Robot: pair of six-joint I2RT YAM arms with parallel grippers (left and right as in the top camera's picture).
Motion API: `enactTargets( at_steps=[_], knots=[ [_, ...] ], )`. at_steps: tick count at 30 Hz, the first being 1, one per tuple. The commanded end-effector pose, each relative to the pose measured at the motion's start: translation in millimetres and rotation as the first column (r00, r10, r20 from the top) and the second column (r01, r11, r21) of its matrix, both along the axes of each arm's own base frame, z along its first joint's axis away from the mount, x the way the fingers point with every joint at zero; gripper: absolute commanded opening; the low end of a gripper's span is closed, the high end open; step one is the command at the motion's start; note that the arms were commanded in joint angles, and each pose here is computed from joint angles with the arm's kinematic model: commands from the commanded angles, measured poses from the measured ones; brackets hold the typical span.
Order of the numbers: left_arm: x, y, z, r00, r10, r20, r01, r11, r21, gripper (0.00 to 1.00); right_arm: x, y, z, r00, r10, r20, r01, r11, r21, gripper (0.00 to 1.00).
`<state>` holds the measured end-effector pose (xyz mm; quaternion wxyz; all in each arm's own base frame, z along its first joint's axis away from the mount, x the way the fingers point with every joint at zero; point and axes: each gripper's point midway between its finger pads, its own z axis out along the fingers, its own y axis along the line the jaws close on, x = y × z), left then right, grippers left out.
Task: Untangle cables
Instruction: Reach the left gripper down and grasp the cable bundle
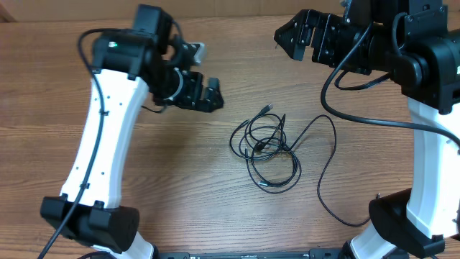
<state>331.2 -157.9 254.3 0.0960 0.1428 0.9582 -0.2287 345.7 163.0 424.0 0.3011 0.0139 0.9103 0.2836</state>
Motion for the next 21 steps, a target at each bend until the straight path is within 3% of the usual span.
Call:
enactTargets(
  at_steps=[1,4,8,12,21],
  knots=[
    [-4.3,-29.8,-8.9,0.991,-0.134,0.021,0.134,0.991,0.001,1.00,0.5,-1.6,8.3,1.000,-0.003,0.030,0.003,1.000,0.014,1.00],
    [-2.6,-55.4,-20.0,0.984,-0.178,0.020,0.178,0.984,-0.003,1.00,0.5,-11.7,5.5,0.999,-0.031,0.028,0.031,0.999,-0.018,1.00],
    [-3.8,-86.3,-44.2,0.981,-0.187,-0.043,0.187,0.982,-0.005,0.99,6.4,-74.9,-1.6,0.973,-0.231,0.008,0.231,0.968,-0.094,1.00],
    [-12.8,-122.1,-70.1,0.964,-0.245,-0.099,0.244,0.969,-0.023,0.93,13.2,-126.1,0.5,0.935,-0.355,0.004,0.354,0.932,-0.073,1.00],
    [-26.5,-201.2,-120.0,0.905,-0.423,-0.045,0.421,0.906,-0.042,0.89,14.8,-184.4,0.3,0.866,-0.500,0.002,0.499,0.864,-0.070,1.00]
  ],
)
